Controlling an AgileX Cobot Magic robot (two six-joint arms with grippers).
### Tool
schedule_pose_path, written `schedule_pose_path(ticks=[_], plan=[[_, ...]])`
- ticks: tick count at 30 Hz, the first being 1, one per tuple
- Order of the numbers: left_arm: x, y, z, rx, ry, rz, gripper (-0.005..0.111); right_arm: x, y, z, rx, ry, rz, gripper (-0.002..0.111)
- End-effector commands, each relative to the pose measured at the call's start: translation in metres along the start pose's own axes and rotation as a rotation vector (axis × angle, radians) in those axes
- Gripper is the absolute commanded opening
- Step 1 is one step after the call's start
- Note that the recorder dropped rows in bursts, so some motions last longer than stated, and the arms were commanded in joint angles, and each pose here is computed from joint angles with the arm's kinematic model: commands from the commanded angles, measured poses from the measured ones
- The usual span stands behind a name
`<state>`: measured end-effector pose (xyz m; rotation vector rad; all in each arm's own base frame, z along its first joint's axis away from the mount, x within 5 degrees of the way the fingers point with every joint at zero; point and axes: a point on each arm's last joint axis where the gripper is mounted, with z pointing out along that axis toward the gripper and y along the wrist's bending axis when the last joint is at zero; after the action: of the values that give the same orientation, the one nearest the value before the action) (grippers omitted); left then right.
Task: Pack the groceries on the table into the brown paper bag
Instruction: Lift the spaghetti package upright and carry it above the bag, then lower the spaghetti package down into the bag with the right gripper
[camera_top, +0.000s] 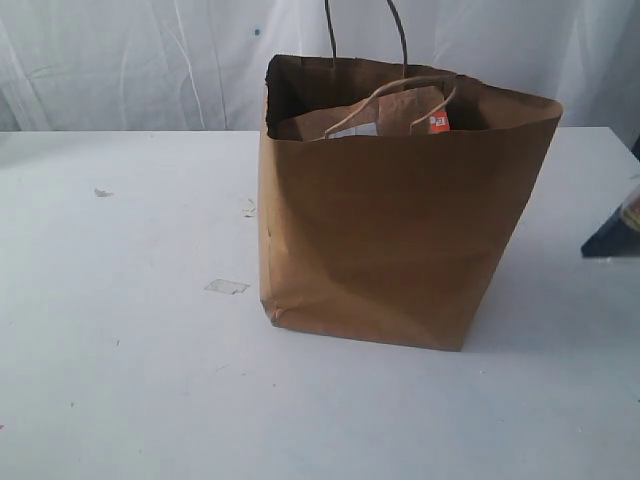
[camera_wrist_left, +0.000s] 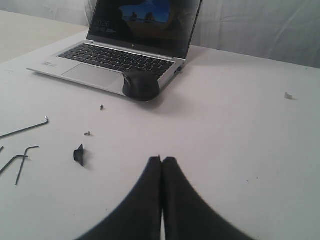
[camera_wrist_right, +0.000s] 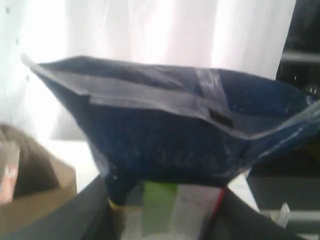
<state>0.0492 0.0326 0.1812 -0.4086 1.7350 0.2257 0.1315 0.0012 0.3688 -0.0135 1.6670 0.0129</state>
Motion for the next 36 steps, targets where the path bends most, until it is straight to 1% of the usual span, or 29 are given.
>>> schedule_pose_path(ticks=[1, 4, 7, 10, 13, 16, 19, 22, 24, 36], plan=[[0.001, 0.000, 0.000, 0.002, -0.004, 0.015, 0.000, -0.055, -0.002, -0.019, 0.022, -0.300, -0.013, 0.000], [0.001, -0.001, 0.000, 0.021, -0.003, 0.018, 0.000, -0.077, -0.002, -0.021, 0.014, -0.355, 0.033, 0.000], [0.001, -0.002, 0.001, 0.033, -0.002, 0.021, 0.000, -0.101, -0.002, -0.018, -0.013, -0.413, 0.163, 0.000], [0.001, -0.002, 0.001, 0.033, -0.002, 0.021, 0.000, -0.129, 0.001, 0.000, -0.080, -0.434, 0.351, 0.000], [0.001, -0.002, 0.001, 0.033, -0.002, 0.021, 0.000, -0.145, 0.015, 0.021, -0.184, -0.435, 0.445, 0.000], [0.001, -0.002, 0.001, 0.033, -0.002, 0.021, 0.000, -0.149, 0.036, 0.041, -0.288, -0.469, 0.466, 0.000], [0.001, -0.002, 0.001, 0.033, -0.002, 0.021, 0.000, -0.145, 0.051, 0.058, -0.336, -0.463, 0.466, 0.000], [0.001, -0.002, 0.001, 0.033, -0.002, 0.021, 0.000, -0.132, 0.069, 0.083, -0.363, -0.404, 0.408, 0.000], [0.001, -0.002, 0.001, 0.033, -0.002, 0.021, 0.000, -0.125, 0.074, 0.094, -0.363, -0.375, 0.351, 0.000], [0.001, -0.002, 0.001, 0.033, -0.002, 0.021, 0.000, -0.107, 0.078, 0.105, -0.338, -0.194, 0.318, 0.000]])
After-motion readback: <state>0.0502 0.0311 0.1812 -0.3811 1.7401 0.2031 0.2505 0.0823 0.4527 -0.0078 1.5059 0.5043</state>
